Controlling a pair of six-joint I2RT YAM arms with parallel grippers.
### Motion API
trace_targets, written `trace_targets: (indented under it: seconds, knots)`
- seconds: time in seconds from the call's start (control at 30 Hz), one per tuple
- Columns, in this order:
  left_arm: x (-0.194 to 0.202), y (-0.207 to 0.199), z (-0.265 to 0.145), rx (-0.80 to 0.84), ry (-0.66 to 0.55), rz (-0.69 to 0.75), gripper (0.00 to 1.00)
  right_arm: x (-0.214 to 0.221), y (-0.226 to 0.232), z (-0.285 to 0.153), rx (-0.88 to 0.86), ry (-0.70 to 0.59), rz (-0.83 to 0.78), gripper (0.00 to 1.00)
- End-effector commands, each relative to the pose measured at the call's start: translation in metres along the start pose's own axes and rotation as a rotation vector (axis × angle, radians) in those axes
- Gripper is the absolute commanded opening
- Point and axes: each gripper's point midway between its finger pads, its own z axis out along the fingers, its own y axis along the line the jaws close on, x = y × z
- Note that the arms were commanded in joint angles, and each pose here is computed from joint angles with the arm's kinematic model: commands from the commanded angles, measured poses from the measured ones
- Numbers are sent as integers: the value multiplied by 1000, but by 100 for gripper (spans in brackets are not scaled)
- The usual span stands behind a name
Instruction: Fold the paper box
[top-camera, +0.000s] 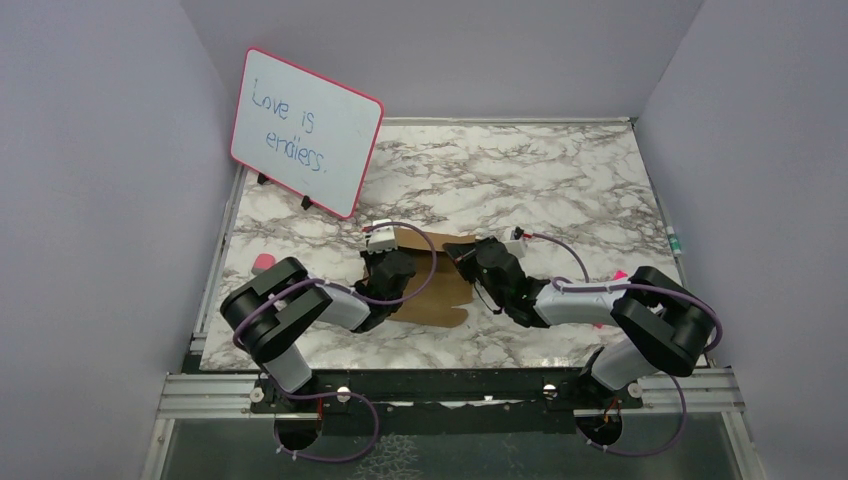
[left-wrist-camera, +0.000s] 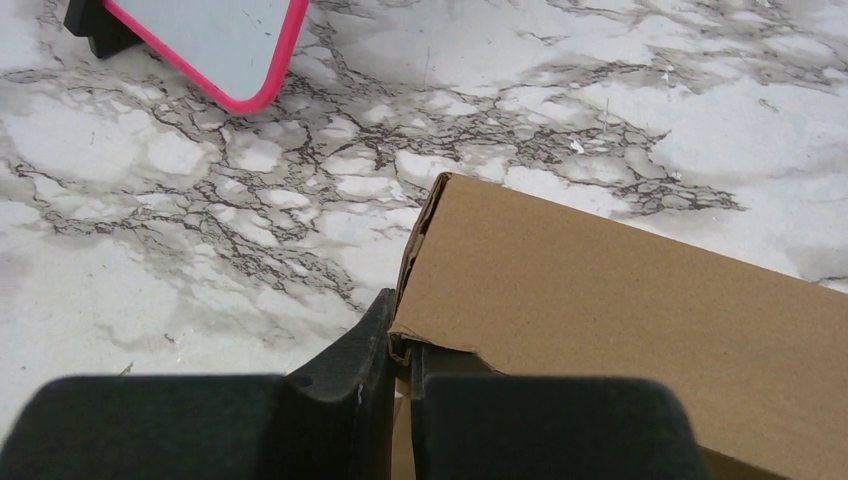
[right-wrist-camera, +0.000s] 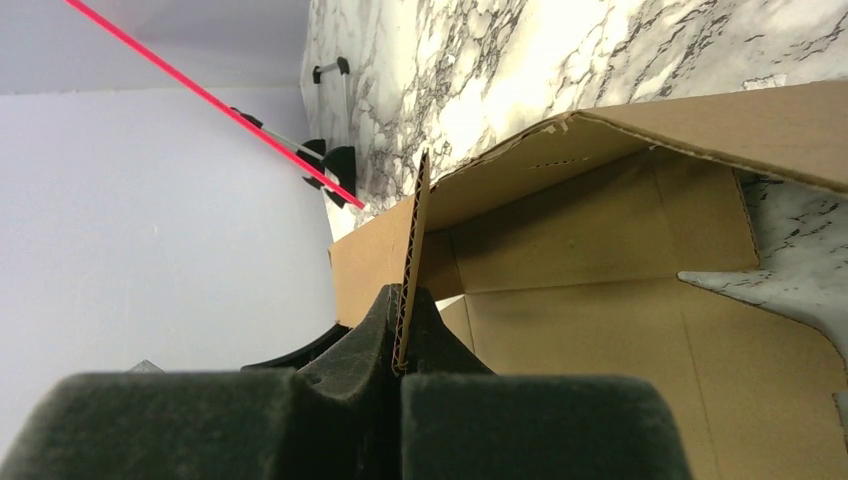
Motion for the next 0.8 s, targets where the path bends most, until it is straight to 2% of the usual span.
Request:
trace_targets:
  seconds: [0.0,0.17,0.43,0.57,0.77]
  knots:
    - [-7,20,8,-177,-58,75,6,24,-22,-13,62,119,-50,1]
    - [-4,24,3,-266,-81,189,6,21,-13,-15,37,107,-50,1]
    - [-14,35,-4,-303,-107,156,0,15,-5,-18,17,86,-53,1]
    - [-21,31,-5,-310,-110,192,0,17,-1,-18,10,99,-53,1]
    - [8,29,2,-270,-46,191,0,21,-4,-15,18,111,-65,1]
